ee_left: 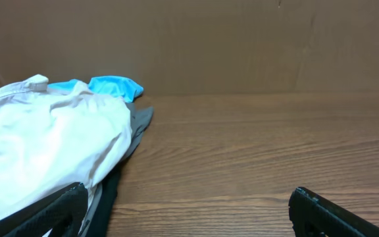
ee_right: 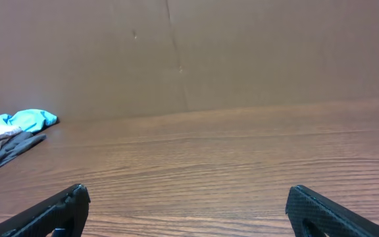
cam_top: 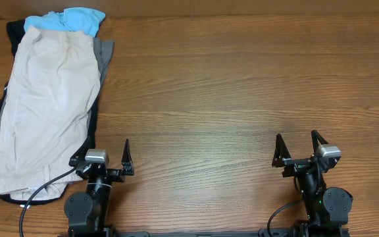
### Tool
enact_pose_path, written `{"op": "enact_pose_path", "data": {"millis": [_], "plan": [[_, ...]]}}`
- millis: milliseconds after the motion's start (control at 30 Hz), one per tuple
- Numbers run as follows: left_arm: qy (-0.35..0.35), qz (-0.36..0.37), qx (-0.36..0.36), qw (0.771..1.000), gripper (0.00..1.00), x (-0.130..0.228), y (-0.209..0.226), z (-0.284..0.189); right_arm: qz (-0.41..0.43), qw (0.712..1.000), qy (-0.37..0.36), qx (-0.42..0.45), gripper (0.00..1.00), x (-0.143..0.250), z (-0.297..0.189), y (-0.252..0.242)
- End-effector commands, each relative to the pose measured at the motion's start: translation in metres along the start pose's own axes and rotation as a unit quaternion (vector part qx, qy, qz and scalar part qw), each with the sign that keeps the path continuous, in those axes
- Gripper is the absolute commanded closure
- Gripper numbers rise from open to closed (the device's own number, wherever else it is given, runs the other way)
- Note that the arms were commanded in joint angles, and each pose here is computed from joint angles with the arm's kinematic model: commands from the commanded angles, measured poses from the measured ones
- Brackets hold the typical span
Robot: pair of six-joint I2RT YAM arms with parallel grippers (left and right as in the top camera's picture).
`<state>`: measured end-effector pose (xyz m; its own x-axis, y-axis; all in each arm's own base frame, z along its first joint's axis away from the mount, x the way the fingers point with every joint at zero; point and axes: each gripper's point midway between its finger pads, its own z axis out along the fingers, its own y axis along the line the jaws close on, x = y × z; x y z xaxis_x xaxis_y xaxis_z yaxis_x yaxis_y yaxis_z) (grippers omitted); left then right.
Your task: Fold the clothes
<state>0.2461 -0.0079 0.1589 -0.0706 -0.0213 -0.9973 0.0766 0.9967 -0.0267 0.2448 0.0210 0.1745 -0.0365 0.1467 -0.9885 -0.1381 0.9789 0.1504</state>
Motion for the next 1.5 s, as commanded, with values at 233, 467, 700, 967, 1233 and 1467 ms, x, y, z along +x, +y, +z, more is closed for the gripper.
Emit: {"op": "enact_pose_path", "data": {"millis": [233, 467, 700, 967, 1233, 1467], "plan": [[-0.003, 0.008, -0.03, 0.999, 0.0, 0.0, 0.011, -0.001, 0.001, 1.0, -0.004, 0.005, 0.0, 0.001, 0.0, -0.002], [-0.002, 0.008, -0.031, 0.999, 0.0, 0.0, 0.011, -0.001, 0.001, 1.0, -0.004, 0.005, 0.0, 0.001, 0.0, -0.002], [-0.013, 0.009, -0.023, 1.0, 0.0, -0.005, 0.008, -0.001, 0.001, 1.0, -0.005, 0.012, 0.0, 0.0, 0.0, -0.004], [-0.082, -0.034, -0.01, 0.996, 0.0, -0.045, 0.004, -0.006, -0.007, 0.998, -0.057, 0.025, 0.0, -0.027, -0.003, -0.007], [-0.058, -0.055, 0.005, 0.997, 0.0, -0.082, -0.002, -0.009, -0.013, 0.995, -0.099, 0.015, 0.0, -0.09, -0.021, 0.007], [0.029, -0.064, 0.05, 0.996, 0.0, -0.136, -0.015, 0.025, -0.005, 0.999, -0.043, 0.018, 0.0, -0.129, -0.028, 0.016]]}}
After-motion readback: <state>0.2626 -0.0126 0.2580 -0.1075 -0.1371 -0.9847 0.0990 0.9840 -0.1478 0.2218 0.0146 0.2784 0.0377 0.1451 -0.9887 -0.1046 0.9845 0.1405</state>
